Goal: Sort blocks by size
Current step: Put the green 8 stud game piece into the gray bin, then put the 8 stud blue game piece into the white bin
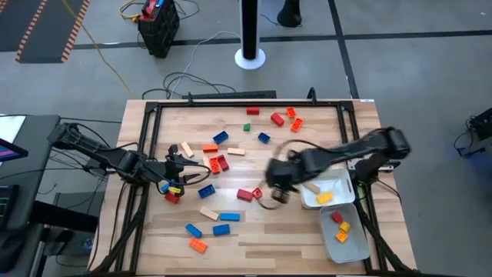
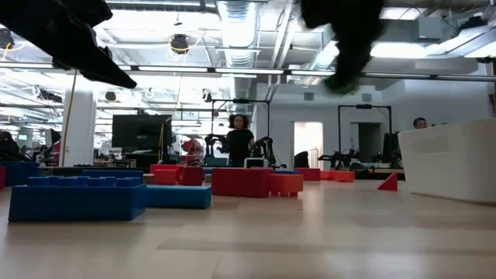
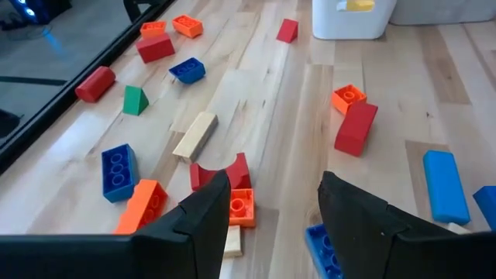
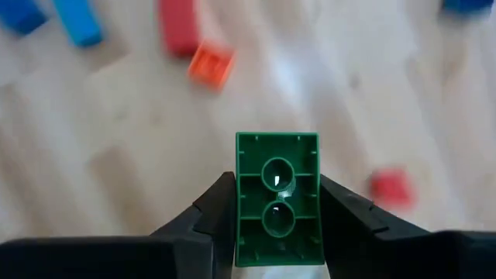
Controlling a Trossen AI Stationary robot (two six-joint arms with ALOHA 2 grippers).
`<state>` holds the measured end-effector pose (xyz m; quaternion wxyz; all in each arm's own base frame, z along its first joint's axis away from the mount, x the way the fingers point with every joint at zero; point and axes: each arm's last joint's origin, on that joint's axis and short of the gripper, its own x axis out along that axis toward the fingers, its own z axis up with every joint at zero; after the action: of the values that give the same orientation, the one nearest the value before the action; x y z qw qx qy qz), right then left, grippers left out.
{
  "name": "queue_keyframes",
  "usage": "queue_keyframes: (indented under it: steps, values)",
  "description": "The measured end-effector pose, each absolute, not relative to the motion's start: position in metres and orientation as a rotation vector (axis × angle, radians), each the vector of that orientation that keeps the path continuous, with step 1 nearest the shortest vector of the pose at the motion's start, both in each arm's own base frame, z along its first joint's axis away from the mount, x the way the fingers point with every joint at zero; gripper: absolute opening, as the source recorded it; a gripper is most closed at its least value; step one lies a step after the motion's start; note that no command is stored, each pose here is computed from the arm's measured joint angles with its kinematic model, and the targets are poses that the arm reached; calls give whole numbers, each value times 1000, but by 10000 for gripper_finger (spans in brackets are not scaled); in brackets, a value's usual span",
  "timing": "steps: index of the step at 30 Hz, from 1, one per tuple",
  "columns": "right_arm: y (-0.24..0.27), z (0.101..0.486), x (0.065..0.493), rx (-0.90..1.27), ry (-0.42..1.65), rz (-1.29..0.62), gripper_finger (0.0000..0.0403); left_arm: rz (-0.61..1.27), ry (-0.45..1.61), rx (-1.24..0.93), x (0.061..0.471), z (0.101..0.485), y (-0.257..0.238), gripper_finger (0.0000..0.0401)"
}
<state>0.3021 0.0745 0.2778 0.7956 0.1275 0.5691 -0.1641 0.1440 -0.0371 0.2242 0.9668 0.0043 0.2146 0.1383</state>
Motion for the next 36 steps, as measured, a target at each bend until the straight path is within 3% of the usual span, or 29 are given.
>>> queue_keyframes:
  steps: [8, 15, 20, 28, 36]
  values:
    - [144, 278, 207, 617, 1303, -416, 166, 279, 398, -17, 146, 225, -38, 188]
    - [188, 247, 163, 709, 1377, -574, 184, 278, 381, -29, 146, 227, -38, 188]
    - [201, 231, 154, 710, 1420, -689, 218, 276, 371, -34, 147, 228, -38, 188]
    - [191, 245, 165, 794, 1451, -658, 239, 261, 336, 11, 149, 232, -39, 188]
    - [140, 281, 196, 543, 1380, -681, 230, 246, 307, 91, 150, 236, -39, 188]
